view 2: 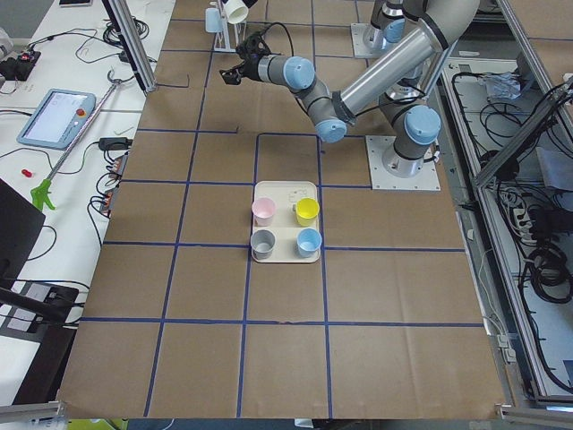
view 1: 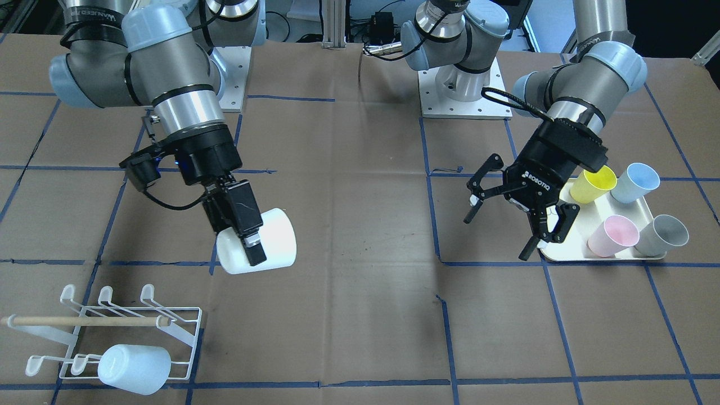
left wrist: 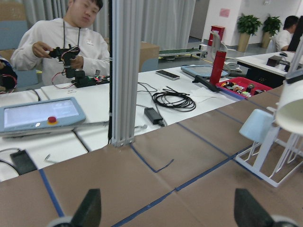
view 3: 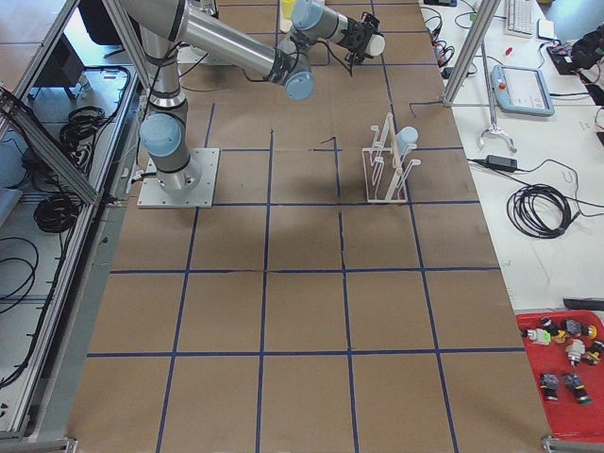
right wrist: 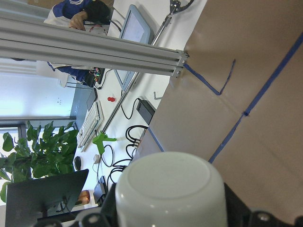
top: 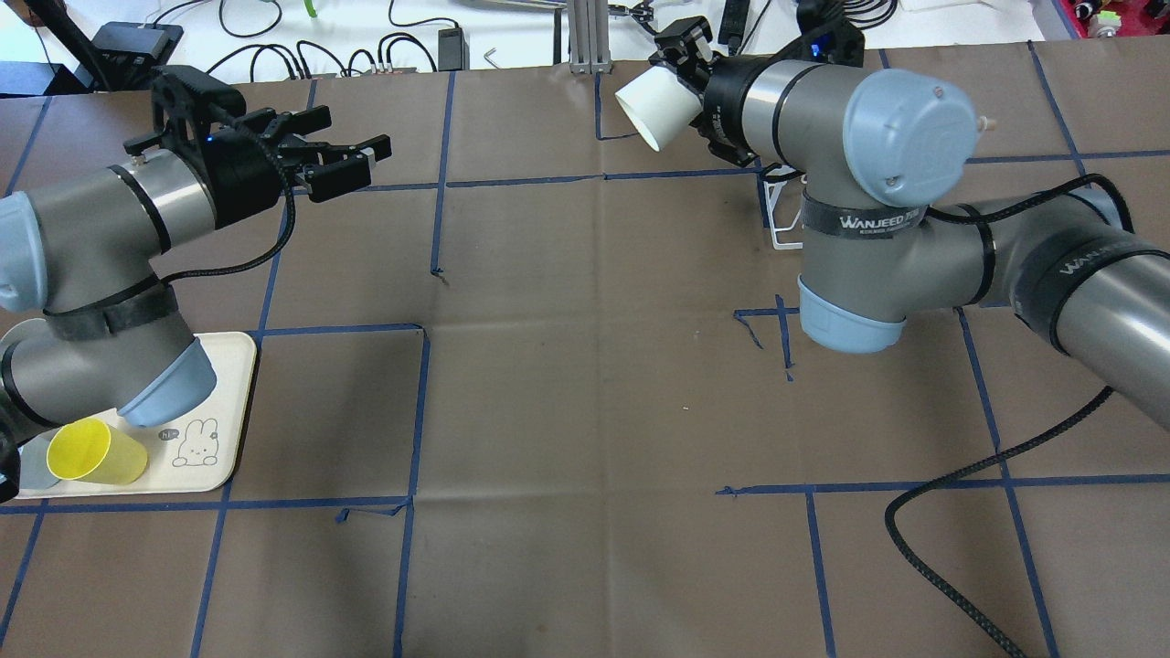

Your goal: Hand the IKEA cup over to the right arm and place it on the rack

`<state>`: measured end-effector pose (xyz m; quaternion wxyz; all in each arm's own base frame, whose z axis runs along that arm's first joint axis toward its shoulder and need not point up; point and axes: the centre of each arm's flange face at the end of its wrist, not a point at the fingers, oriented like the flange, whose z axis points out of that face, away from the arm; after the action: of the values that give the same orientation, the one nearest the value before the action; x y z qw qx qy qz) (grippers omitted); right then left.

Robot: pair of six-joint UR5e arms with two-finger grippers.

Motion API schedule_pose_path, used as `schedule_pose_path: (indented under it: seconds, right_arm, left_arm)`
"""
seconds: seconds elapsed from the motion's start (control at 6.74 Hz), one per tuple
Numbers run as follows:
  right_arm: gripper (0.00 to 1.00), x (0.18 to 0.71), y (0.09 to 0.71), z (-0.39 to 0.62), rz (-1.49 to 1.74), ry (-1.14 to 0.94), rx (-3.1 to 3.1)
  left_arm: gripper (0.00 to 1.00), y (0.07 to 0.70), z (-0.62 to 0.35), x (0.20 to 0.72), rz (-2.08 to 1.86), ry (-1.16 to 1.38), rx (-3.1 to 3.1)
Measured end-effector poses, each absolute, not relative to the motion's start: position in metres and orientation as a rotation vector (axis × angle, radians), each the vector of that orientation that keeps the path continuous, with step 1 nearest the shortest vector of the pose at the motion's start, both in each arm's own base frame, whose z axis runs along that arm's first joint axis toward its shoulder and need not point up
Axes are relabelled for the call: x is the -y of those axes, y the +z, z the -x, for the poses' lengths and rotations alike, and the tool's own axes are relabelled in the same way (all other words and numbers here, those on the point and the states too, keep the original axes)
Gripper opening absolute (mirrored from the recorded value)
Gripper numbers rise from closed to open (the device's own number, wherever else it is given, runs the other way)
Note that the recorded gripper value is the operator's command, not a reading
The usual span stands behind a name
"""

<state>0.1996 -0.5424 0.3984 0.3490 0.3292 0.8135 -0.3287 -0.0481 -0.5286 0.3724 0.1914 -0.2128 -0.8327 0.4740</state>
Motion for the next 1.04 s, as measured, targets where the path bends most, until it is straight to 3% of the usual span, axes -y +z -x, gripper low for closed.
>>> schedule_pose_path:
  seconds: [0.45,1.04]
  right_arm:
    - [0.09,0.573,0.388,-0.121,-0.491,-1.200,-2.339]
    - [0.09,0.632,0.363,-0.019,-0.150,-1.563,-2.512]
  left_arm:
    - [0.99,0.401,0.108,0.569,0.385,0.853,2.844]
    - [0.99,0.474,0.141,0.537,0.280,0.172,3.114]
